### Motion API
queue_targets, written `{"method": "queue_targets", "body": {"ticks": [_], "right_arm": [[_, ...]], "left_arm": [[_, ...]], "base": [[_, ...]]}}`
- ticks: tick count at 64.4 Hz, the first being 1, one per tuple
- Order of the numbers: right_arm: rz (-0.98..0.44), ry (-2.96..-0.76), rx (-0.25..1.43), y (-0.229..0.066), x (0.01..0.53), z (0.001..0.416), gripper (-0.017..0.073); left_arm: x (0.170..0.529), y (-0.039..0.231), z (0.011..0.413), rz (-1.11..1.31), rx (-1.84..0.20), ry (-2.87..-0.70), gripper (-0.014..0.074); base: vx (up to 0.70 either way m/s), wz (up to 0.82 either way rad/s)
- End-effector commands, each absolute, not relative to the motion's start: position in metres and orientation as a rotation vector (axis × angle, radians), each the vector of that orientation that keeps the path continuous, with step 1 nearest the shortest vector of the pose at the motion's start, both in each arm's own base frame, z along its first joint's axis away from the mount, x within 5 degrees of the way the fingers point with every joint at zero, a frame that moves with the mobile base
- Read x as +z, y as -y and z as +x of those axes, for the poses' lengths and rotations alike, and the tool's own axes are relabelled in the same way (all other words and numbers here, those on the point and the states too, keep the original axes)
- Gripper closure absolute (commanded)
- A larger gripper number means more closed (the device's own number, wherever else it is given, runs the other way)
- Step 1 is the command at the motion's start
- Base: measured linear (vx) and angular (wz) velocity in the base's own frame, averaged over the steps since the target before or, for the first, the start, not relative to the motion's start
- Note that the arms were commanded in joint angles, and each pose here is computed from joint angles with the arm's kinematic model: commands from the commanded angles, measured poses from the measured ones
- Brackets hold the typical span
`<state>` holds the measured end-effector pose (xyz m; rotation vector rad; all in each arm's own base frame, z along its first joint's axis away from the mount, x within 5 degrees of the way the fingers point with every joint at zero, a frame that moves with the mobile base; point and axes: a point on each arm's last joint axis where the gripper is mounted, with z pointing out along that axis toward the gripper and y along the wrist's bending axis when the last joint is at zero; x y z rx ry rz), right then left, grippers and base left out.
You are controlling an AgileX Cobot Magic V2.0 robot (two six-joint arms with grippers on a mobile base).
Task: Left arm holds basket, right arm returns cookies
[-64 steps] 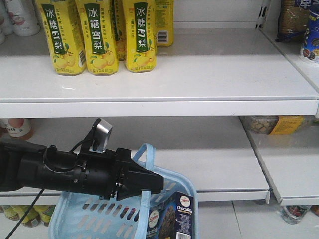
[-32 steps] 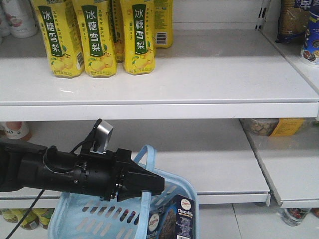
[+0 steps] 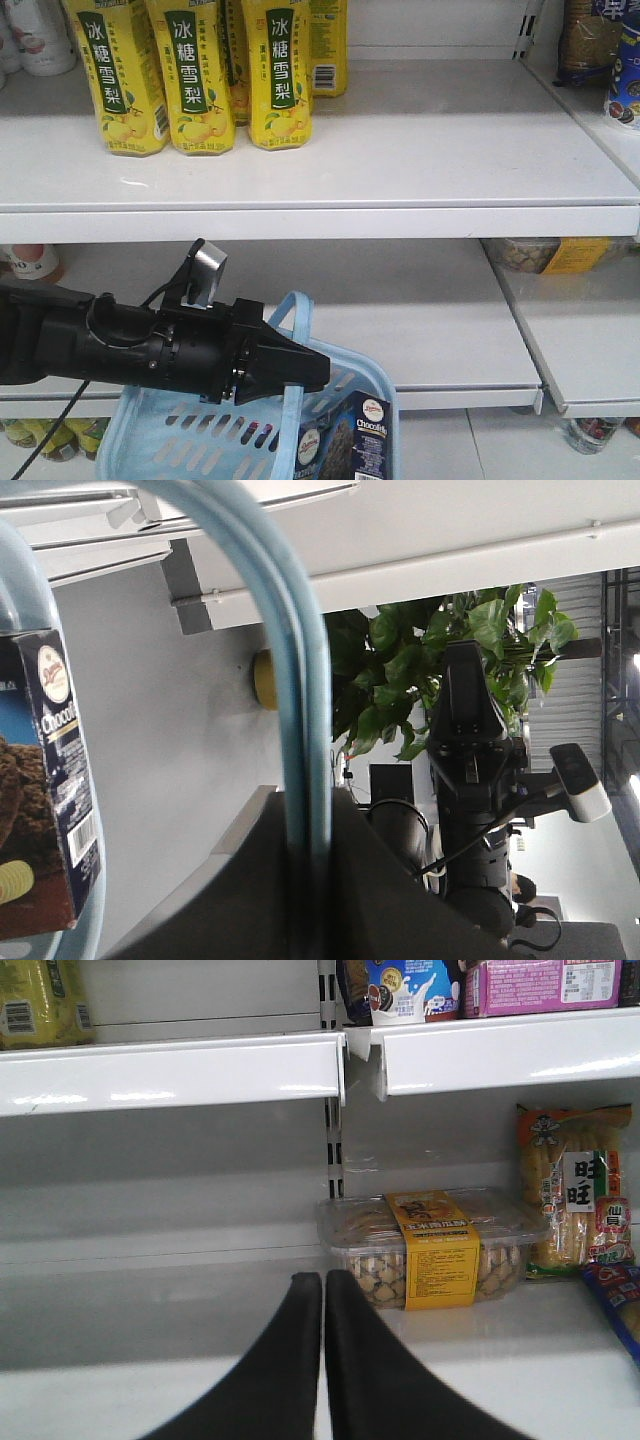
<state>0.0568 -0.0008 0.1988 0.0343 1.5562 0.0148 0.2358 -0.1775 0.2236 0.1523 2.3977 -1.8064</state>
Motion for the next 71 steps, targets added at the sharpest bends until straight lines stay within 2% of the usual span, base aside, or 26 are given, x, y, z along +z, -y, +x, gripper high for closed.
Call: {"method": "queue_targets", "body": {"ticks": [1, 51, 60, 71], "right_arm": [[0.033, -1.469, 0.012, 0.001, 0.207, 0.056, 0.0568], [0.031, -1.415, 0.016, 0.001, 0.211, 0.055, 0.0568], [0.04, -1.348, 0.03, 0.001, 0.219, 0.054, 0.0568], [0.068, -1.368, 0.054, 0.001, 0.237, 0.057, 0.0568]], "left_arm": [[0.251, 0.179, 0.236, 0.188, -1.893, -2.237, 0.06], [0.251, 0.179, 0.236, 0.188, -1.893, -2.237, 0.06], [0.251, 0.179, 0.236, 0.188, -1.893, -2.237, 0.06], [0.251, 0.179, 0.236, 0.188, -1.893, -2.237, 0.06]], "base": [[0.0, 0.0], [0.0, 0.0], [0.0, 0.0], [0.0, 0.0]]}}
